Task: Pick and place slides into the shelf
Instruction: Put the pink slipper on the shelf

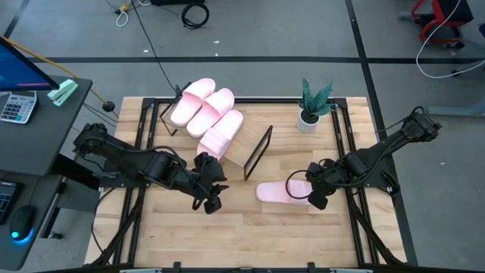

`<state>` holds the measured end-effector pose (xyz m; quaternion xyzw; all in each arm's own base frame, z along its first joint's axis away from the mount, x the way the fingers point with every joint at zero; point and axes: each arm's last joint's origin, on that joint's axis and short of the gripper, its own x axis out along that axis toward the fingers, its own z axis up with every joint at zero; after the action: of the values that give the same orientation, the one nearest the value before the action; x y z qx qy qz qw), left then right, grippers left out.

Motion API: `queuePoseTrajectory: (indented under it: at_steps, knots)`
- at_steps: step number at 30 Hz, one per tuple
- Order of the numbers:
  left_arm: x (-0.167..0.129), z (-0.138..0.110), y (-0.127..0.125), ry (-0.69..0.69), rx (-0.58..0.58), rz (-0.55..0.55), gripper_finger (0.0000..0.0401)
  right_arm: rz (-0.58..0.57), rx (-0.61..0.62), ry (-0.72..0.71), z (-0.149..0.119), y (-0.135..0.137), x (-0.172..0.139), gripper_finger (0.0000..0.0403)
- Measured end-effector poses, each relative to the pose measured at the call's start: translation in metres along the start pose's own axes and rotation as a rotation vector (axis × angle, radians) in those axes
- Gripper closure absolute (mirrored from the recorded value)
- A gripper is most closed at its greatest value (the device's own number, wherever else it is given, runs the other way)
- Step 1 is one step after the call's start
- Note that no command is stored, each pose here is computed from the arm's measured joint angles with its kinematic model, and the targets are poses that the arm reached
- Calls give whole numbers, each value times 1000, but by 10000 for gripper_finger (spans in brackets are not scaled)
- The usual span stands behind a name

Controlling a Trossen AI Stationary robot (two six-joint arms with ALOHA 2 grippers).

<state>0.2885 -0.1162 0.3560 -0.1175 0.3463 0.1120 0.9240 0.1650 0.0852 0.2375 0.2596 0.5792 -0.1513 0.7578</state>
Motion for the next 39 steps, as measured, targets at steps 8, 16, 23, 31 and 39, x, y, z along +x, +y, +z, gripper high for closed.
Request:
queuePoseTrajectory:
  at_steps: [8,16,23,31,39]
  knots:
    - [13,-3,-6,20,8,0,284,11,149,53,-8,-3,14,401]
    - [19,-4,-8,25,28,4,278,-28,379,51,-19,-14,38,388]
    - [18,-4,-8,24,25,0,284,7,437,20,-18,-13,43,378]
    - [18,-4,-8,24,22,-1,278,15,438,22,-17,-12,41,375]
    - [18,-4,-8,23,22,-1,283,-37,434,18,-19,-16,41,376]
